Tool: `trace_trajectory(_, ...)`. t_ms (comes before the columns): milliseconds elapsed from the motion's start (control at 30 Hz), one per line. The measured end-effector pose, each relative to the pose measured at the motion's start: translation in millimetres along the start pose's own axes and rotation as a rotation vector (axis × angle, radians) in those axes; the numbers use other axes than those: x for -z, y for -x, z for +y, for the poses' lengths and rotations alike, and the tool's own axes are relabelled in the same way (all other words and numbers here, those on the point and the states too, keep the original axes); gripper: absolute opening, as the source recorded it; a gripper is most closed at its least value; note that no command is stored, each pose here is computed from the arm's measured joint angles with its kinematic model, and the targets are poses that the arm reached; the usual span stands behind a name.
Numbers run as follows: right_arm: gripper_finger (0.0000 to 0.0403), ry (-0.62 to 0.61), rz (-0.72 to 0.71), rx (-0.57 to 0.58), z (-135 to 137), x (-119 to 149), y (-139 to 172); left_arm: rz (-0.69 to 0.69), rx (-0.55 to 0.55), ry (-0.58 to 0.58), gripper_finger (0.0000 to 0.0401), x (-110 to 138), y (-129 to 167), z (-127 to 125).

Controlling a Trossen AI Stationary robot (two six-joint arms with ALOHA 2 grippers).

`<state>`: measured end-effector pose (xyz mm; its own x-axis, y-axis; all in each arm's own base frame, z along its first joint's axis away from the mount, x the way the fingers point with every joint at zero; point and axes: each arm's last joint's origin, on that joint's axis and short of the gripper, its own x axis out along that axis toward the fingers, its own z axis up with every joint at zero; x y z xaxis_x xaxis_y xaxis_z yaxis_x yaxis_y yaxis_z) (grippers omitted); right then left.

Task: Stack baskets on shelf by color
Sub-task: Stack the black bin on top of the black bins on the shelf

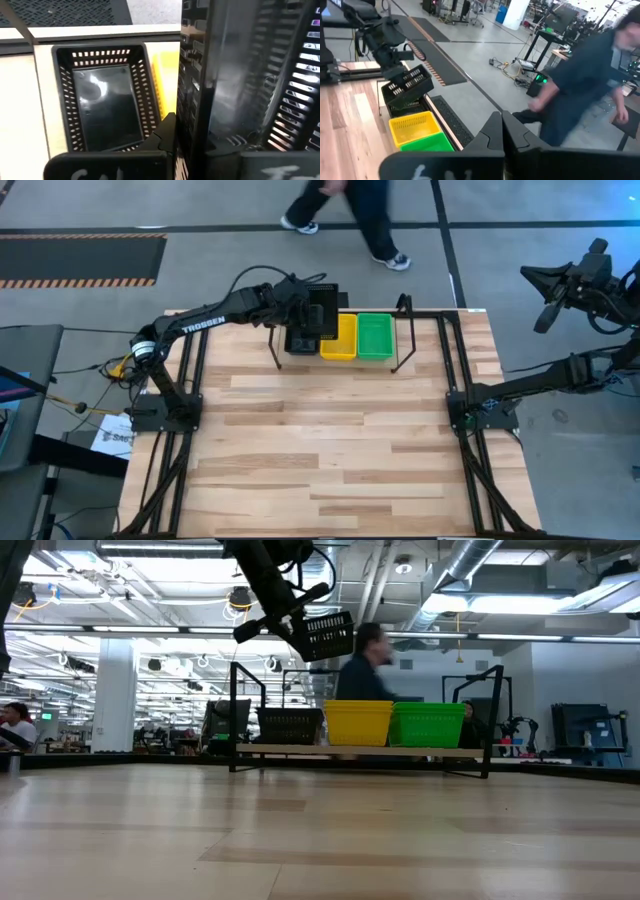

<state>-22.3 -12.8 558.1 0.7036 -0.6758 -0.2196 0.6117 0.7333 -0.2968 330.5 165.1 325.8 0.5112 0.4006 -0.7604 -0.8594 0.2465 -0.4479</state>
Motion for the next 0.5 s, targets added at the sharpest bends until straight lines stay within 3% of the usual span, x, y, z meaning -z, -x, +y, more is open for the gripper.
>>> trace_trajectory(133,0.0002,0.007,0.01,-0.002,2,-1,-3,0.065,-0.023,0.011,0.0,-6,-1,12)
trace_trajectory(333,0.0002,0.001,0.007,-0.001,1,0,-2,0.181,-0.188,0.037,0.0,-3,0,33)
trace_trajectory(500,0.0003,-0.006,0.008,-0.002,2,0,-2,0.144,-0.195,0.034,0.0,-5,0,33)
